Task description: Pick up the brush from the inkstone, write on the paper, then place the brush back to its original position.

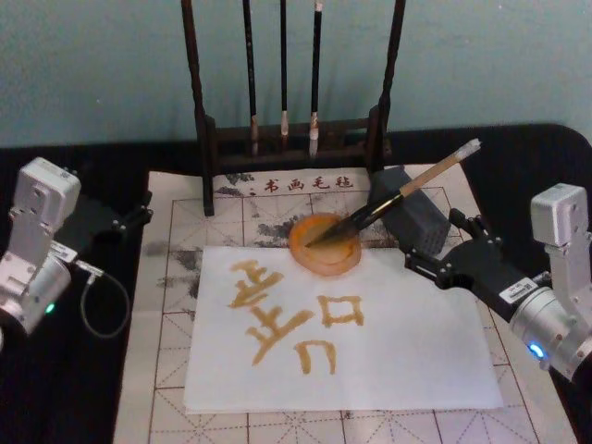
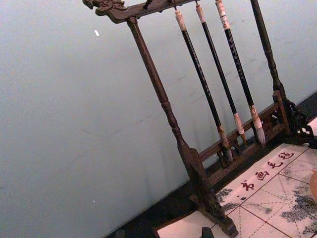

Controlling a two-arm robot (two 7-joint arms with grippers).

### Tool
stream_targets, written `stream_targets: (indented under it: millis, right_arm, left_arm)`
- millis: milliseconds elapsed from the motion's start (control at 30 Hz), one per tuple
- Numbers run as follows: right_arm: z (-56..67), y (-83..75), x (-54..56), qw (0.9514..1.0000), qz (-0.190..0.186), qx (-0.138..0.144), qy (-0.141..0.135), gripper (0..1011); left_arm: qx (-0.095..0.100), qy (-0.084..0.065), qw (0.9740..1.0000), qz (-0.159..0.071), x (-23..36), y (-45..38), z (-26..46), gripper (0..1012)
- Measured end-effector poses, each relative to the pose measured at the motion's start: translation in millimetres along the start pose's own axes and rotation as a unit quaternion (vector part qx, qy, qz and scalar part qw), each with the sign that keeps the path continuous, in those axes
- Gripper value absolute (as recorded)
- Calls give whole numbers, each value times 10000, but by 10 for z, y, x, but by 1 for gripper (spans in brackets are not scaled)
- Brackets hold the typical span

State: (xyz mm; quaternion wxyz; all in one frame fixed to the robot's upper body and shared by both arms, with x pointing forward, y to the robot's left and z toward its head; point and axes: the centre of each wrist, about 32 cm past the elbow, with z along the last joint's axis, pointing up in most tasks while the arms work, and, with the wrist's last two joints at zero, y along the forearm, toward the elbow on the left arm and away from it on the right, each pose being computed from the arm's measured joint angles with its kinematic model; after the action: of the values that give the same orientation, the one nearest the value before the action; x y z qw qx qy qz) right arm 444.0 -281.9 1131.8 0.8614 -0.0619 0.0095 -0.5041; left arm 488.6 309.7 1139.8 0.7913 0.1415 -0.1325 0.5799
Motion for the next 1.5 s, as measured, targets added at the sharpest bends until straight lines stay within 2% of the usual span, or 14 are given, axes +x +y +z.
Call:
stream_targets:
  millis: [200, 400, 1500]
  right_arm:
    - [11, 29, 5, 9996, 9, -189, -210, 1002]
    - [2, 54, -9, 9993, 0, -205, -317, 1003]
    - [12, 50, -3, 9994, -5, -200, -285, 1002]
  left_arm:
    - [0, 0, 10000, 0, 0, 0, 0, 1001]
    - [0, 0, 10000, 0, 0, 0, 0, 1001]
    - [0, 0, 10000, 0, 0, 0, 0, 1001]
